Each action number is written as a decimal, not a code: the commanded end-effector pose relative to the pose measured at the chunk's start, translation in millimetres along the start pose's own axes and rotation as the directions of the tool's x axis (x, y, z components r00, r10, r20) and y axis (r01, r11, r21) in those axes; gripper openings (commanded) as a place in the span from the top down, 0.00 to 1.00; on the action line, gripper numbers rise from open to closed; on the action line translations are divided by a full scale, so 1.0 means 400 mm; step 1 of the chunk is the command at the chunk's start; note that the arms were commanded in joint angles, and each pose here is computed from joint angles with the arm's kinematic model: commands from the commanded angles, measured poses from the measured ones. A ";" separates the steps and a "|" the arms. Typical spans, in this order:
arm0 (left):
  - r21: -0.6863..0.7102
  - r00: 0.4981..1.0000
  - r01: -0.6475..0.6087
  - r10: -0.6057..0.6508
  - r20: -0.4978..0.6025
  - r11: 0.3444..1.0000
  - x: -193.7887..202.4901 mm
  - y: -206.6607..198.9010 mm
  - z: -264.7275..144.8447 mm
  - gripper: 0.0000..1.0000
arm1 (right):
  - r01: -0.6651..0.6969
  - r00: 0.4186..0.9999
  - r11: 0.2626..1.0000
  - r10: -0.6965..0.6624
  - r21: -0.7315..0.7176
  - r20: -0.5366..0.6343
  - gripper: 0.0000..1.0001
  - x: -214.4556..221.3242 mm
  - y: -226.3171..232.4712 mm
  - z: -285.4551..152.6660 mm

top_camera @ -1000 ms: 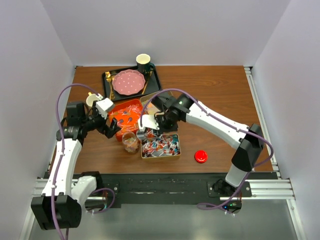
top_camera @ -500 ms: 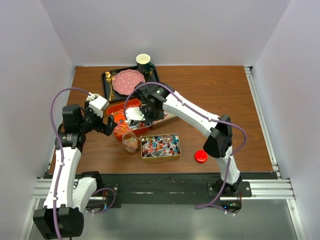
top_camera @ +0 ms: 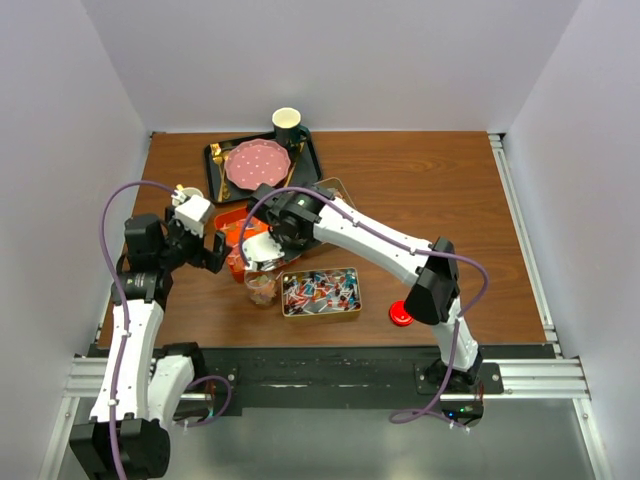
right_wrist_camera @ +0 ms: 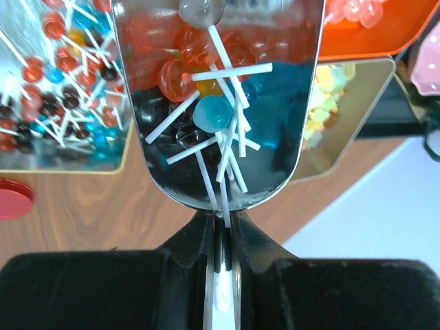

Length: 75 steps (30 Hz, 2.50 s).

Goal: Pack the candies
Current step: Place the fake candies in the packing bottle, then place the spatula at the center of the board, then move the packing bottle to the center of the board.

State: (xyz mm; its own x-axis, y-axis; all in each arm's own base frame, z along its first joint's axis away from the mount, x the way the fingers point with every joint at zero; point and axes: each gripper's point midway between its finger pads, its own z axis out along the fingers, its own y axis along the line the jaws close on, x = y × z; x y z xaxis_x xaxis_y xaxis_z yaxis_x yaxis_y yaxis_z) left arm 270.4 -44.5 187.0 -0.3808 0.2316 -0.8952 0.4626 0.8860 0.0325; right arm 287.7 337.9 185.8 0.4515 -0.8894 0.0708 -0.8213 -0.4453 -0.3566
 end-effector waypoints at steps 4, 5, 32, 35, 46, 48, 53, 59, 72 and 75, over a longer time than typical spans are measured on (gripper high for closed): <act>-0.029 0.999 0.002 0.000 0.048 1.000 -0.023 0.018 0.002 0.00 | 0.167 0.958 0.982 -0.182 -0.088 -0.222 1.00 0.090 0.052 -0.069; -0.031 0.999 0.001 0.001 0.052 1.000 -0.026 0.018 0.001 0.00 | 0.174 0.955 0.981 -0.189 -0.084 -0.231 1.00 0.092 0.049 -0.073; -0.010 0.998 0.032 -0.032 0.054 0.999 -0.022 0.031 0.043 0.00 | 0.281 0.907 0.959 -0.278 -0.037 -0.315 1.00 0.070 0.027 -0.099; -0.002 0.998 0.037 -0.036 0.054 0.999 -0.019 0.029 0.048 0.00 | 0.285 0.903 0.958 -0.281 -0.035 -0.324 1.00 0.071 0.024 -0.100; 0.096 0.994 0.008 -0.018 0.103 0.995 -0.038 -0.015 0.047 0.00 | -0.085 0.971 0.996 0.091 0.039 -0.219 1.00 0.170 0.009 -0.091; 0.180 0.989 -0.071 0.047 0.139 0.981 -0.033 -0.059 0.038 0.00 | -0.353 0.927 0.934 0.356 0.051 -0.120 1.00 0.254 -0.004 -0.080; 0.262 0.897 -0.439 0.404 0.179 0.860 -0.014 -0.099 -0.009 0.00 | -0.722 0.690 0.690 0.724 0.051 -0.027 1.00 0.468 0.023 -0.003; 0.507 0.842 -0.512 0.522 0.135 0.694 0.163 -0.174 -0.021 0.00 | -0.941 0.337 0.338 0.940 -0.005 0.042 1.00 0.656 0.085 0.117; 0.692 0.866 -0.470 0.438 0.241 0.548 0.260 -0.247 0.046 0.10 | -0.995 0.045 0.041 0.998 -0.093 -0.037 1.00 0.765 0.205 0.240; 0.738 0.882 -0.439 0.405 0.243 0.513 0.269 -0.273 0.062 0.15 | -0.996 0.045 0.041 0.998 -0.082 -0.047 1.00 0.772 0.216 0.248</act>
State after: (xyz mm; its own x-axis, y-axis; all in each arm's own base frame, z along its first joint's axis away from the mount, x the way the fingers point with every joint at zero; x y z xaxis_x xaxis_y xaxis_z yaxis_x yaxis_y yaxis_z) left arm 190.1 -105.2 67.2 -0.0603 0.5475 -0.8346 0.9887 0.1477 0.0254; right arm 382.8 27.1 79.7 -0.8315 -0.4958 -0.2505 -0.5092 0.8605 -0.0127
